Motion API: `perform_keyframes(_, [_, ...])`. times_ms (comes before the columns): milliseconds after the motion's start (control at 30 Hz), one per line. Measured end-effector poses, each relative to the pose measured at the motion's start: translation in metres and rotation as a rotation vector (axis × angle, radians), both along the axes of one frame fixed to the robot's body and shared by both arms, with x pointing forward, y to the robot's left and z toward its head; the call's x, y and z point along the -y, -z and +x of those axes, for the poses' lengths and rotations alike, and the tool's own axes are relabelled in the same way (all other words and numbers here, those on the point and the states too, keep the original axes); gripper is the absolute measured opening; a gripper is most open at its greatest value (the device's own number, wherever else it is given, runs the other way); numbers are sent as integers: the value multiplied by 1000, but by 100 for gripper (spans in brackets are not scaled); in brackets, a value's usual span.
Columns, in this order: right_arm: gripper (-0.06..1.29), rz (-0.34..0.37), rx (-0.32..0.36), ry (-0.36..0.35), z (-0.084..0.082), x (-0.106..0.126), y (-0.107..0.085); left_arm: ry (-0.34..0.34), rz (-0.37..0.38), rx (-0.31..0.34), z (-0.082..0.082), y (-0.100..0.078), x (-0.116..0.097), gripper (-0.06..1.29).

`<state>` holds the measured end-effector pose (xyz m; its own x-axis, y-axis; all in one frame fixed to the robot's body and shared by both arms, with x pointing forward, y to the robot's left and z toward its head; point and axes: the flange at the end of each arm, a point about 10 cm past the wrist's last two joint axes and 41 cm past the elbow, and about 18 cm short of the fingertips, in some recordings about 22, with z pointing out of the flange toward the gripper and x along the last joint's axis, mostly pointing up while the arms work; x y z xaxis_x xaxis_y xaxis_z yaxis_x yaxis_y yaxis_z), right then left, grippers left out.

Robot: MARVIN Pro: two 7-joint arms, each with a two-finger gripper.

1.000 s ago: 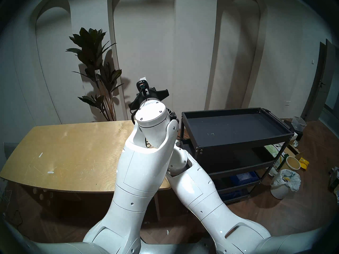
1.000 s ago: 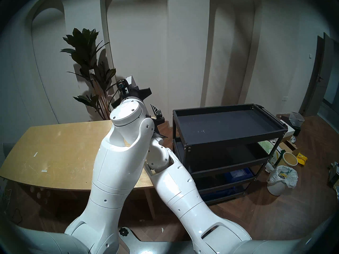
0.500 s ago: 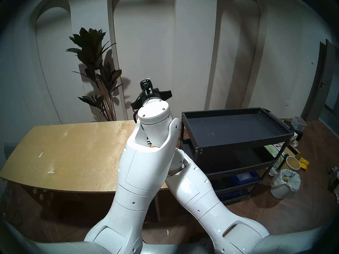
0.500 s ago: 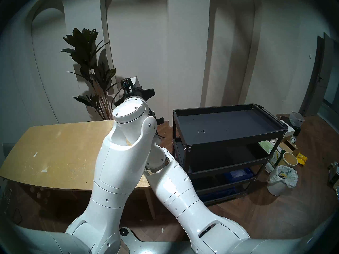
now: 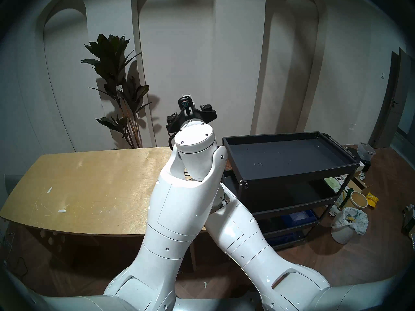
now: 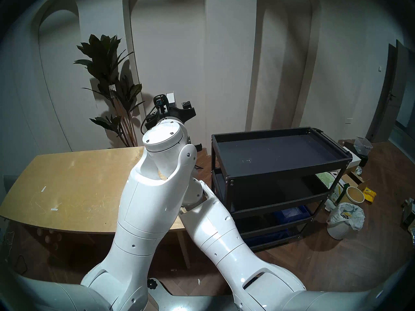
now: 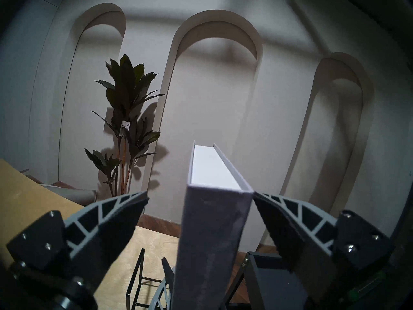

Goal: Transfer books between table and cart

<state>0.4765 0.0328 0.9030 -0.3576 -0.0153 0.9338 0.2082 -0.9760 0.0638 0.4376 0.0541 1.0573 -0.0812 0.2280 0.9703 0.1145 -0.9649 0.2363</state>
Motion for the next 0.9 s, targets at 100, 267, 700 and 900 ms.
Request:
perform_keyframes(100, [43, 6, 8, 7, 1, 2, -4, 58, 3, 51, -10, -7, 7, 123])
perform_keyframes(267, [43, 22, 24, 36, 7, 10, -13, 176, 0, 141, -34, -22, 24, 123])
perform_keyframes(700, [43, 72, 40, 172, 40, 68, -40, 274, -4, 362, -74, -68, 3, 123])
perform_keyframes(900, [43, 76, 24, 215, 52, 92, -45, 227, 21, 434, -80, -86, -32, 123])
